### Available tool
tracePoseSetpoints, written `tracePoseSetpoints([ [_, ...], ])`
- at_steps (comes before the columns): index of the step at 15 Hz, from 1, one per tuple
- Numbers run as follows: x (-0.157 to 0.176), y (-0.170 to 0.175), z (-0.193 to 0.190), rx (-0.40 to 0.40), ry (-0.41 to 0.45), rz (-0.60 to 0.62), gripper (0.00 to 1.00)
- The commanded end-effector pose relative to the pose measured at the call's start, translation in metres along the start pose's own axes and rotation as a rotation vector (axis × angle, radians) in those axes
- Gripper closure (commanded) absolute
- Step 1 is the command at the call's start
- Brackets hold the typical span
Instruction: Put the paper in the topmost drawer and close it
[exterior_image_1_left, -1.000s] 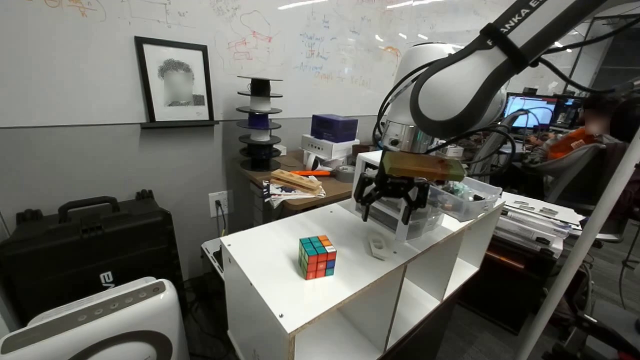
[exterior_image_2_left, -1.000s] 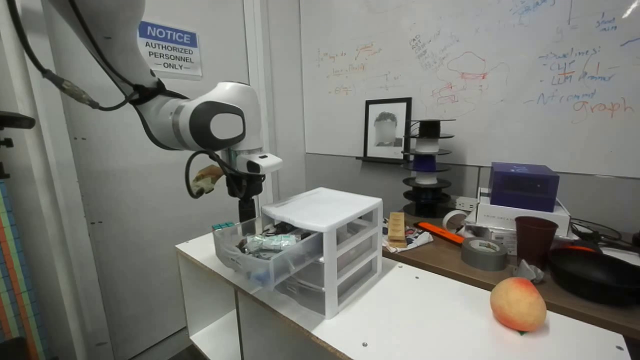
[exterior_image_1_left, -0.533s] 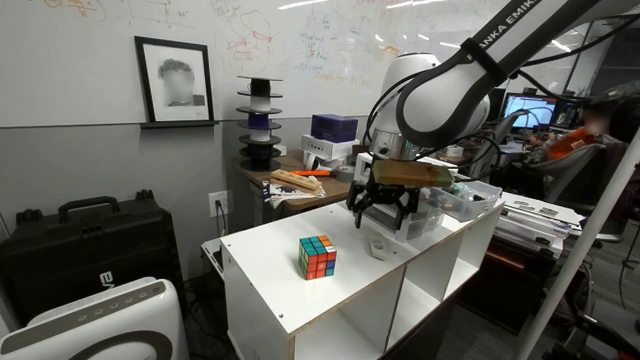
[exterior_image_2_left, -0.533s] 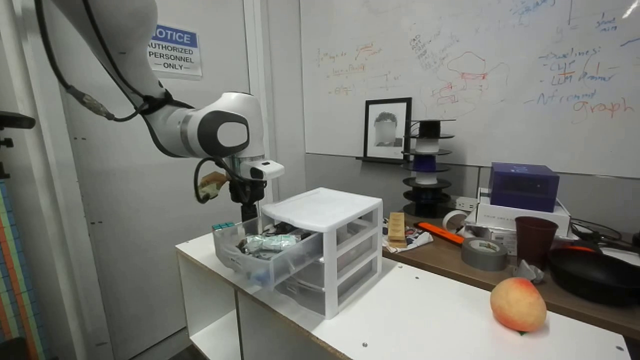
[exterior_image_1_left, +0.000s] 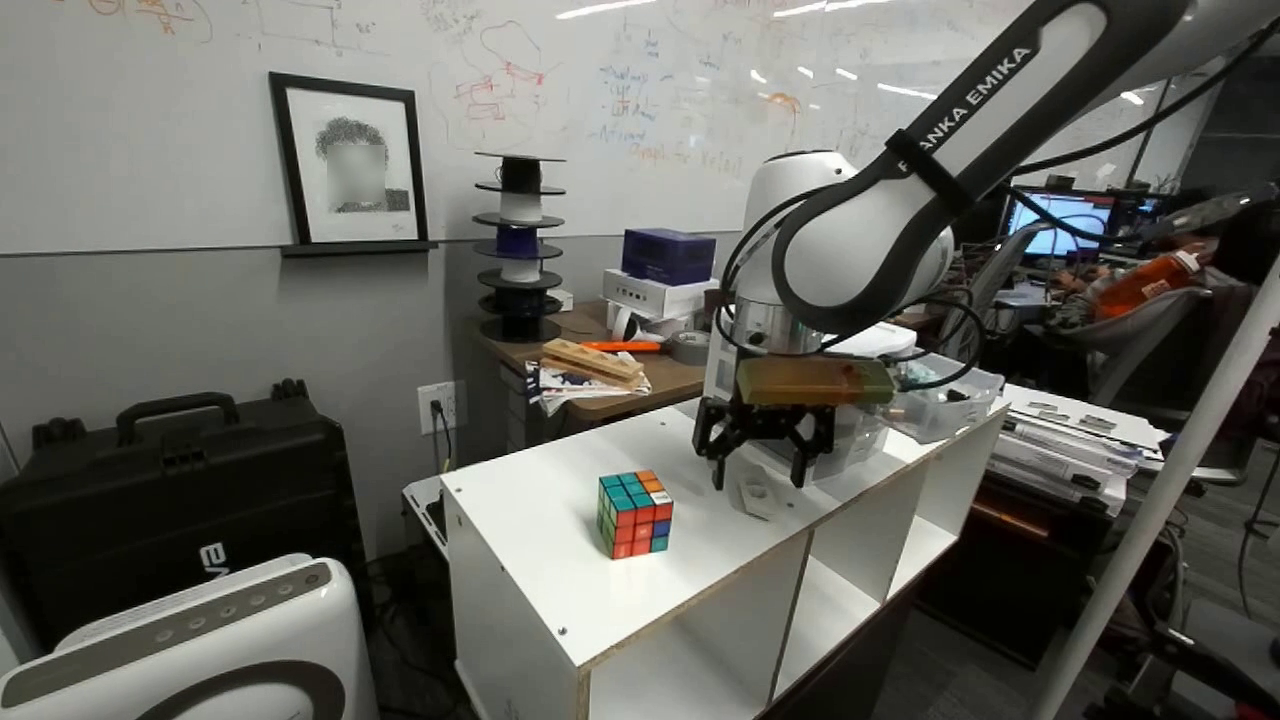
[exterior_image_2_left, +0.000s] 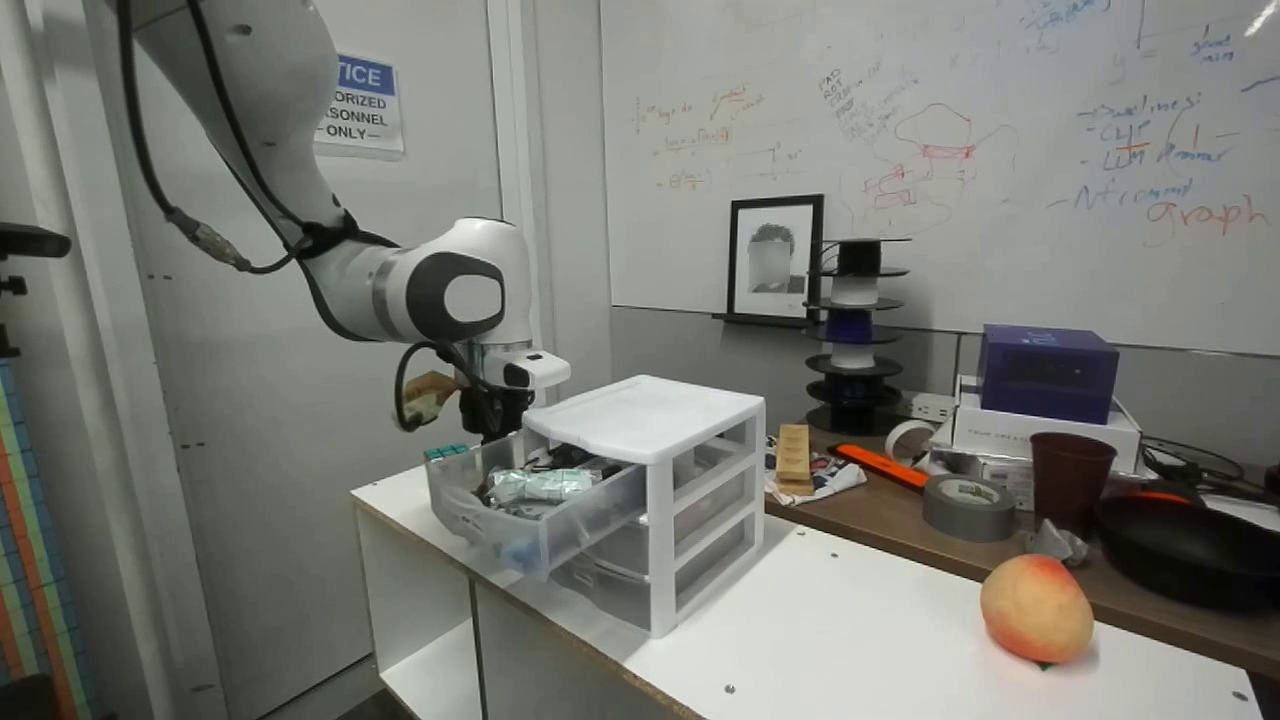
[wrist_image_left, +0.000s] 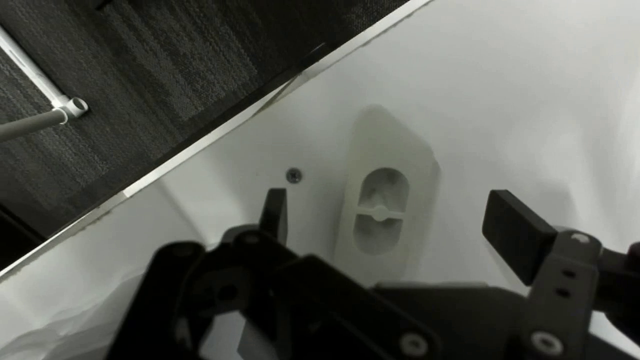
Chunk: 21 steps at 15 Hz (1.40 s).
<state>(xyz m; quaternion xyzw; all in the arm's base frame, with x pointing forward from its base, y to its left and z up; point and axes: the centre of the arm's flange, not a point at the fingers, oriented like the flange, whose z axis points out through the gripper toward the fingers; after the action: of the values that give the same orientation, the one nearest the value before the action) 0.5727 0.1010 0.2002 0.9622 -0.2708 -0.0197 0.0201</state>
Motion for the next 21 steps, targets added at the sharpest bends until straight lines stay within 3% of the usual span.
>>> tracePoseSetpoints([
  [1, 0.009, -0.008, 0.003, -0.030, 0.017, 0.001, 0.05],
  [2, 0.010, -0.008, 0.004, -0.033, 0.021, 0.002, 0.27],
  [4, 0.011, -0.009, 0.006, -0.040, 0.028, -0.005, 0.30],
  [11, 0.010, -0.016, 0.011, -0.069, 0.054, -0.040, 0.85],
  [21, -0.026, -0.046, -0.020, -0.130, 0.077, -0.135, 0.85],
])
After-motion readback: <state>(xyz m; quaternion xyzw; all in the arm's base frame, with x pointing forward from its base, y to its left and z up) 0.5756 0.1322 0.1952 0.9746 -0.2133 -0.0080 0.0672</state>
